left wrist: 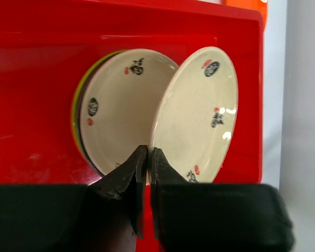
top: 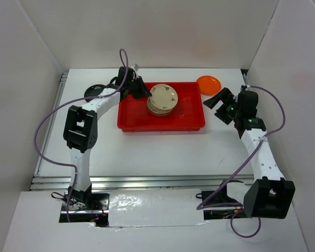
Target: Place the plates into the plastic bin on the countertop
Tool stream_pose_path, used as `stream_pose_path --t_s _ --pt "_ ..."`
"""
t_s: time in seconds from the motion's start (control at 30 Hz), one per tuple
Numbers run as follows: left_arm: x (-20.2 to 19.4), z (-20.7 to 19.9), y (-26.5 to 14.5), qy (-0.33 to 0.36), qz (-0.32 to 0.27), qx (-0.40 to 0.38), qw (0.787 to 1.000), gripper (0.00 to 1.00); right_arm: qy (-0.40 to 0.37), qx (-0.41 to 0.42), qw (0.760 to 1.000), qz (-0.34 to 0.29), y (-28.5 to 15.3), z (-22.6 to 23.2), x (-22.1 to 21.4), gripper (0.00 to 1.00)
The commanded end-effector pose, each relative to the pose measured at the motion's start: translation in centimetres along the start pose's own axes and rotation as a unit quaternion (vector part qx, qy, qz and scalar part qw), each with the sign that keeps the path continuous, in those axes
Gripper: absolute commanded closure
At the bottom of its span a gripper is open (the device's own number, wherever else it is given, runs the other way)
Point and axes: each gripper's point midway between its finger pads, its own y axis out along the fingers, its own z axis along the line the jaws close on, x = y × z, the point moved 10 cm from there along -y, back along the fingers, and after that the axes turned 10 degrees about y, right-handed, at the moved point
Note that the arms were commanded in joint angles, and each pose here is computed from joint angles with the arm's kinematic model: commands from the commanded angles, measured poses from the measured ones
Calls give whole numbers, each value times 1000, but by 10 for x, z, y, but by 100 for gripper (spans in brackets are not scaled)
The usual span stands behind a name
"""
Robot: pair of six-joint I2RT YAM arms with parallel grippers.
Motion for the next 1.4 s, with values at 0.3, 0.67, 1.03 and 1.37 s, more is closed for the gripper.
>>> stream_pose_path --t_s 0.3,0.67,1.03,1.37 --pt "21 -9 -32 19 -48 25 998 1 -11 4 999 -32 39 8 44 0" --pt "-2 -51 -187 72 -133 153 977 1 73 -179 980 -45 200 -63 140 0" --pt "-50 -42 -238 66 -145 152 975 1 112 -183 977 6 275 -106 172 6" --pt "-50 -39 -227 62 -135 146 978 1 132 -210 968 29 282 -123 164 30"
